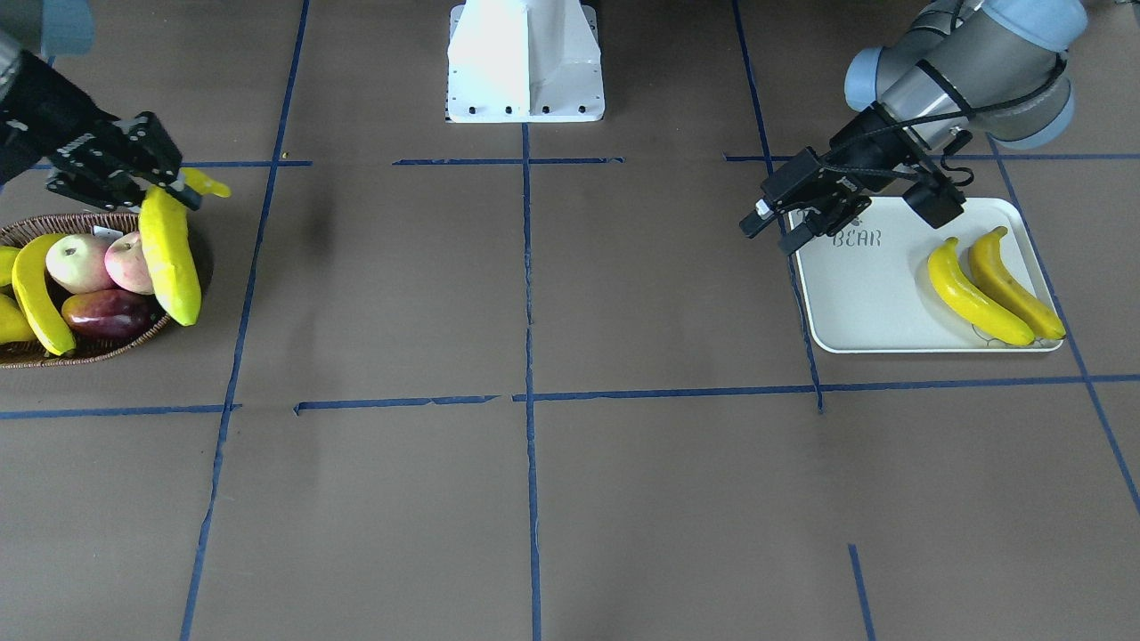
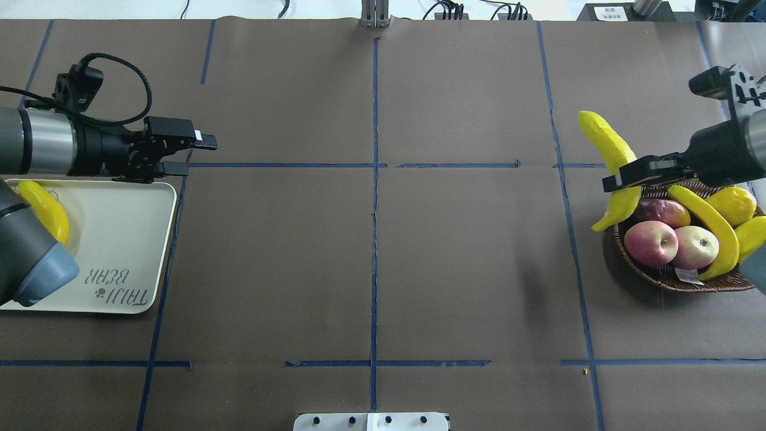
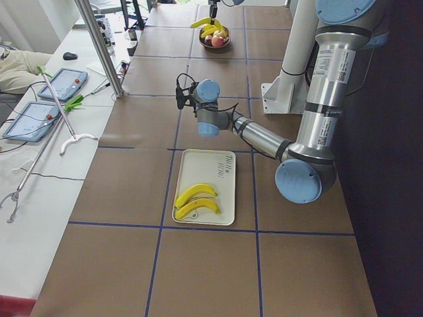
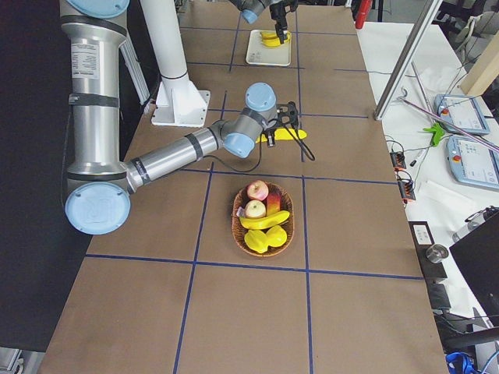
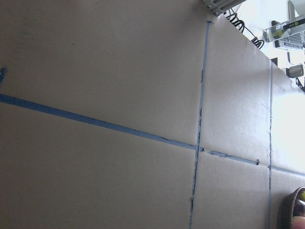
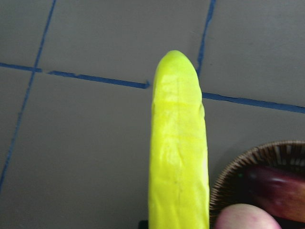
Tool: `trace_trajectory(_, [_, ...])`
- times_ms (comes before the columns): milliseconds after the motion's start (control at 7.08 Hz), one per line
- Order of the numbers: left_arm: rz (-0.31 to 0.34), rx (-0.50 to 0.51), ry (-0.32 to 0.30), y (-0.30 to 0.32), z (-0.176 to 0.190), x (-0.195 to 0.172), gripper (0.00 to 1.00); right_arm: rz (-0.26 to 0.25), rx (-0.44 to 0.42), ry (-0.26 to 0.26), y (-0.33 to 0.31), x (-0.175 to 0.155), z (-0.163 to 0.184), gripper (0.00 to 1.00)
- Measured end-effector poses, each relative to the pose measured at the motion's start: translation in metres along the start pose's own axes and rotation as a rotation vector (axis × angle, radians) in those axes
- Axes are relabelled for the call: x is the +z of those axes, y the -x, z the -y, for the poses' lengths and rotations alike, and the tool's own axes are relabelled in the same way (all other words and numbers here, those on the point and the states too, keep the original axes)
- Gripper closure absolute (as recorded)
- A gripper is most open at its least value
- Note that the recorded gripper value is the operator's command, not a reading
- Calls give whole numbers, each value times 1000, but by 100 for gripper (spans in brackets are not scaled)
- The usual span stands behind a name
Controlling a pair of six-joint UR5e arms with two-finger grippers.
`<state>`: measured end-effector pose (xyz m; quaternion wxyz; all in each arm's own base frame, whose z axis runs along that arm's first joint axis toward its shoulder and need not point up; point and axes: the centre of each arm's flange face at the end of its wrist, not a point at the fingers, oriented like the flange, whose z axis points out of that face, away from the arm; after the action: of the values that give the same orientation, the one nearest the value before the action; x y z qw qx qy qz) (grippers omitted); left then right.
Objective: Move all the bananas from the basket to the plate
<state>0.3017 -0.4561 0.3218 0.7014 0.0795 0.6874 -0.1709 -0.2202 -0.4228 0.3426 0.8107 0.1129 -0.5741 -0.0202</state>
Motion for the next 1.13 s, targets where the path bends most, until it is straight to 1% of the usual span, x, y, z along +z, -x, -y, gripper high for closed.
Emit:
trace_trajectory(141, [-31, -6, -17, -17, -9, 14, 0, 41, 19, -9, 44, 23, -2, 96])
trace_trajectory(283, [-58, -2, -11, -36, -16, 23, 0, 92, 18, 5, 88, 42, -6, 96])
trace_trajectory(424, [-69, 5, 28, -50, -25, 32, 0, 137, 1, 40, 126, 61, -16, 97])
trace_trajectory(565, [-63, 14, 101, -55, -35, 38, 0, 171, -19, 76, 155, 80, -27, 97])
trace_trajectory(706, [-52, 34, 173, -55, -40, 39, 0, 198, -40, 102, 180, 96, -32, 96])
trace_trajectory(848, [-44, 60, 226, -57, -42, 38, 1, 216, -56, 117, 197, 107, -35, 96])
trace_trajectory(989, [-38, 71, 257, -67, -42, 41, 1, 220, -68, 120, 205, 116, -40, 96])
trace_trajectory(1130, [-38, 64, 251, -83, -41, 46, 1, 218, -75, 110, 211, 125, -47, 96])
